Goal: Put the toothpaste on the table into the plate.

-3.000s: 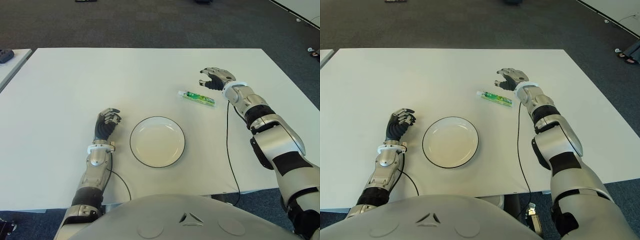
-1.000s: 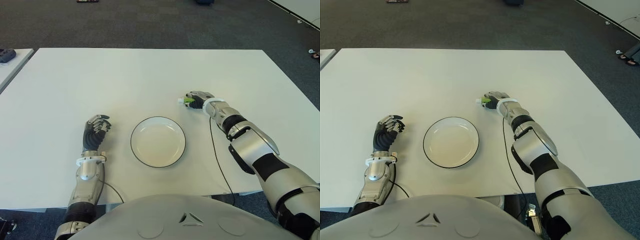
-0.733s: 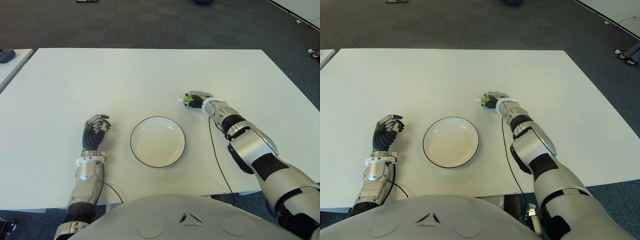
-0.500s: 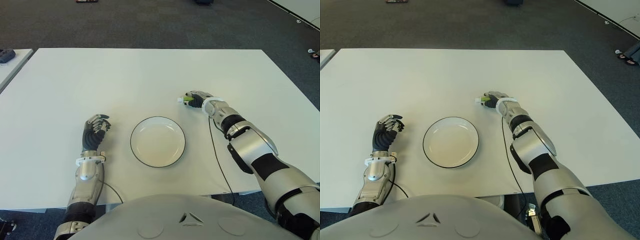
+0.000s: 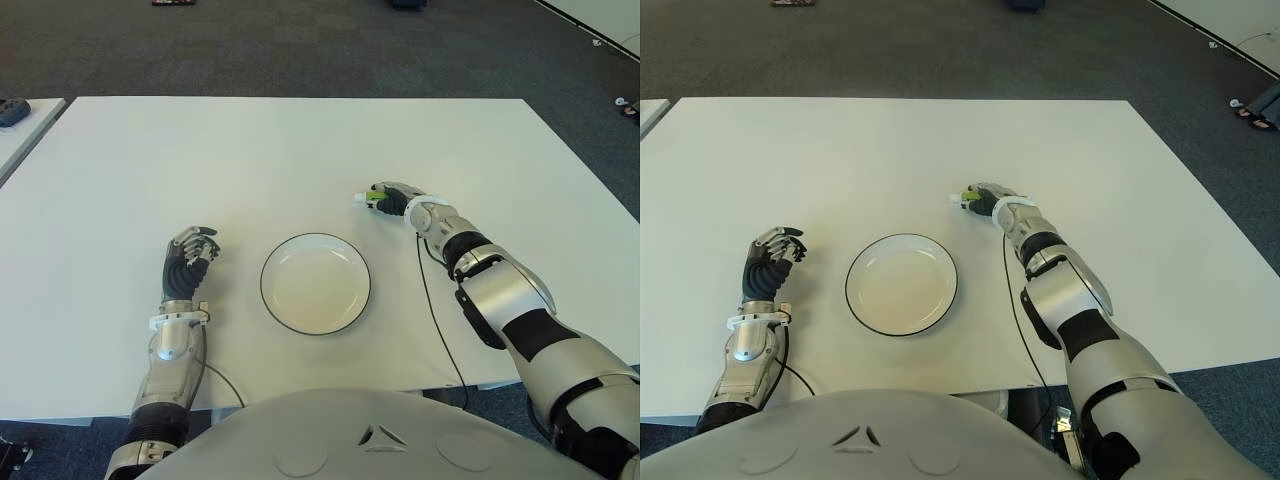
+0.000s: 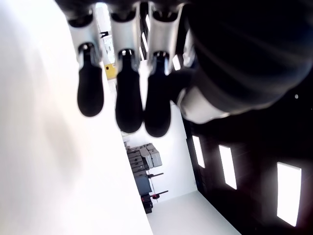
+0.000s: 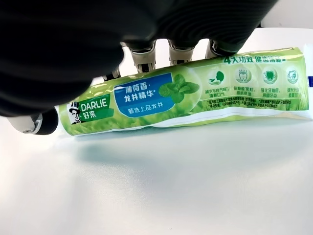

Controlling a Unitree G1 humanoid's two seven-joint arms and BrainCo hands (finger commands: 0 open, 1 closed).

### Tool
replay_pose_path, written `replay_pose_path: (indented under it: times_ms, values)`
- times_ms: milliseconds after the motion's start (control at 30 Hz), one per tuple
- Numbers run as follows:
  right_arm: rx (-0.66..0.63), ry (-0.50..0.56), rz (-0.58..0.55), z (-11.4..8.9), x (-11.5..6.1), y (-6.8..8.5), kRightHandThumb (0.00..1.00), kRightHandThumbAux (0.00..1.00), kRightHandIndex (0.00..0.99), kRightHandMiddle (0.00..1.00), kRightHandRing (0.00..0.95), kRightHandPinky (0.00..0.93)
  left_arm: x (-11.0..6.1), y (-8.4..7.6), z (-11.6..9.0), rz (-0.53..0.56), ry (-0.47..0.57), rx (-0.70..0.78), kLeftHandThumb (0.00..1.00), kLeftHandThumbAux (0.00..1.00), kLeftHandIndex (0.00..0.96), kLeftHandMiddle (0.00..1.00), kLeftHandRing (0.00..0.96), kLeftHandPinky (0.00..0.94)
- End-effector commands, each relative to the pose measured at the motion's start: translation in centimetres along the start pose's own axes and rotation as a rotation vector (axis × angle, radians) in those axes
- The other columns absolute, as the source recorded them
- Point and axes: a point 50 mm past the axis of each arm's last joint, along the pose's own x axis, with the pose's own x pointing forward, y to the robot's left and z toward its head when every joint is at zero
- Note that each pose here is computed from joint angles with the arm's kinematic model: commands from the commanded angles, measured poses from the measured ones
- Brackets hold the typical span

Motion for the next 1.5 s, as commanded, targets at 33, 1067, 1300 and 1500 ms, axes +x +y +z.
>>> replay_pose_path:
  times_ms: [33, 1067, 1300, 1500]
  values:
    - [0.033, 0.048, 0.131, -0.6, -0.3, 4.3, 0.509, 0.202, 0.000, 0.000, 0.000, 0.000, -0.3, 0.0, -0.2, -0.022, 0.015, -0.006, 0.699, 0.718, 0.434, 0.614, 0.608, 0.581]
    - [-0.290, 0.070, 0.101, -2.3, -1.1, 6.5, 0.402, 0.353, 0.000, 0.000, 0.000, 0.000, -0.6, 0.4, 0.2, -0.003, -0.009, -0.044, 0.695, 0.720, 0.433, 0.617, 0.602, 0.577]
    - [-0.433, 0.062, 0.045, -1.9, -0.7, 4.9, 0.337, 0.455, 0.000, 0.000, 0.000, 0.000, -0.5, 0.6, 0.2, -0.011, 0.001, -0.044, 0.694, 0.721, 0.433, 0.628, 0.611, 0.585]
    - [-0.520, 0.060, 0.020, -2.1, -0.8, 5.0, 0.379, 0.480, 0.000, 0.000, 0.000, 0.000, -0.4, 0.6, 0.4, 0.012, 0.020, -0.070, 0.695, 0.719, 0.433, 0.624, 0.602, 0.569]
